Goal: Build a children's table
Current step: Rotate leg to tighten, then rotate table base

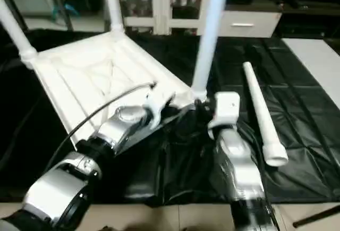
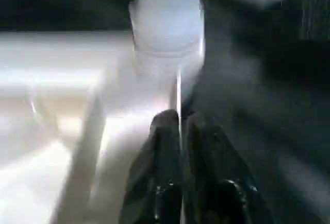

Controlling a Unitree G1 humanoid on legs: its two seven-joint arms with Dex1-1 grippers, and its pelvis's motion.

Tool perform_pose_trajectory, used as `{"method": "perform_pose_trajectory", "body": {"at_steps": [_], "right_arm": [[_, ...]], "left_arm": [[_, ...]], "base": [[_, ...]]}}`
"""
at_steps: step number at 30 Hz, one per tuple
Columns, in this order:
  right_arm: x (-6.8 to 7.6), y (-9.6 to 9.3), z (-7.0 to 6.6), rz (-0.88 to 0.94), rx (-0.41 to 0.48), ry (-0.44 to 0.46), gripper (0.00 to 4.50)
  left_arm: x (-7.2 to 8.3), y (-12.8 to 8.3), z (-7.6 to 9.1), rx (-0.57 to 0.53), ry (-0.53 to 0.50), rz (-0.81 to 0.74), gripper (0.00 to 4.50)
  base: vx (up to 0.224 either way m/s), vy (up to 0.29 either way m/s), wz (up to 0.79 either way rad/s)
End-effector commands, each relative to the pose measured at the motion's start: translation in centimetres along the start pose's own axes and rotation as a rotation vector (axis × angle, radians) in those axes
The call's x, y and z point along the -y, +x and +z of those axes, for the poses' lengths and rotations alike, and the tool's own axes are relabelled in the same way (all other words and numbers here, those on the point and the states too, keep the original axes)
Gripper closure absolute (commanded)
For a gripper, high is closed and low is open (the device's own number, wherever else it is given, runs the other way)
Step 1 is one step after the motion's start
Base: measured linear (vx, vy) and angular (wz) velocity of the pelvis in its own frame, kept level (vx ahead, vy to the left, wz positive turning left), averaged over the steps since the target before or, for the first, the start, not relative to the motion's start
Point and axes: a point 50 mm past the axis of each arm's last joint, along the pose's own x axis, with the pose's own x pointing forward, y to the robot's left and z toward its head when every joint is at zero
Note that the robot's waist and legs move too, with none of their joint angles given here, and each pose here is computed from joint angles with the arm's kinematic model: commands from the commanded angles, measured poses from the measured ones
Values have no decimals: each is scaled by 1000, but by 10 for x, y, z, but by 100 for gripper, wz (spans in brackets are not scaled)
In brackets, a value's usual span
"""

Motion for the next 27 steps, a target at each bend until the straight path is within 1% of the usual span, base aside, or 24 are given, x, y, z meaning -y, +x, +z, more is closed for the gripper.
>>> {"method": "perform_pose_trajectory", "body": {"at_steps": [1, 2, 3, 4, 5, 7, 9, 11, 12, 13, 14, 15, 16, 17, 18, 19, 20, 22, 24, 27], "right_arm": [[-3, -1, 12, 34, 35, 2, 70], [-4, -2, 14, 52, 38, 4, 70], [-4, -2, 14, 52, 38, 4, 70], [-9, -3, 20, 127, 44, -8, 70], [-11, -4, 22, 165, 45, -18, 70], [-15, -5, 25, 243, 33, -32, 70], [-20, -10, 28, 355, 8, -69, 70], [-26, -18, 31, 495, -27, -110, 70], [-26, -18, 31, 495, -27, -110, 70], [-29, -24, 32, 587, -52, -146, 70], [-29, -25, 33, 611, -60, -155, 70], [-31, -29, 33, 663, -72, -177, 70], [-35, -35, 33, 743, -99, -210, 70], [-35, -35, 33, 752, -102, -214, 70], [-36, -37, 33, 775, -111, -224, 70], [-38, -40, 31, 810, -126, -227, 70], [-38, -40, 31, 810, -126, -227, 70], [-41, -46, 30, 887, -155, -230, 70], [-44, -53, 31, 962, -185, -225, 70], [-44, -57, 31, 1010, -207, -231, 70]], "left_arm": [[-9, -2, 27, 121, 15, 52, 366], [-13, -5, 31, 156, 7, 77, 366], [-13, -5, 31, 156, 7, 77, 357], [-26, -16, 40, 227, -7, 99, 357], [-31, -22, 43, 252, -9, 98, 357], [-42, -35, 48, 280, -12, 93, 357], [-53, -55, 45, 265, 37, 88, 357], [-64, -83, 37, 203, 112, 69, 357], [-64, -83, 37, 203, 112, 69, 357], [-73, -107, 28, 142, 150, 71, 357], [-75, -113, 25, 126, 158, 73, 357], [-80, -128, 18, 76, 173, 86, 357], [-93, -164, 0, -56, 202, 128, 357], [-94, -168, -2, -73, 205, 134, 357], [-98, -181, -9, -126, 215, 153, 357], [-102, -200, -18, -188, 209, 171, 357], [-102, -200, -18, -188, 209, 171, 357], [-110, -226, -27, -232, 161, 219, 357], [-111, -243, -31, -257, 128, 245, 357], [-112, -255, -35, -288, 115, 259, 357]], "base": [[0, 0, 0], [0, 0, 0], [0, 0, 0], [0, 0, 0], [0, 0, 0], [0, 0, 0], [0, 0, 0], [0, 0, 0], [0, 0, 0], [0, 0, 0], [0, 0, 0], [0, 0, 0], [0, 0, 0], [0, 0, 0], [0, 0, 0], [0, 0, 0], [0, 0, 0], [0, 0, 0], [0, 0, 0], [0, 0, 0]]}}
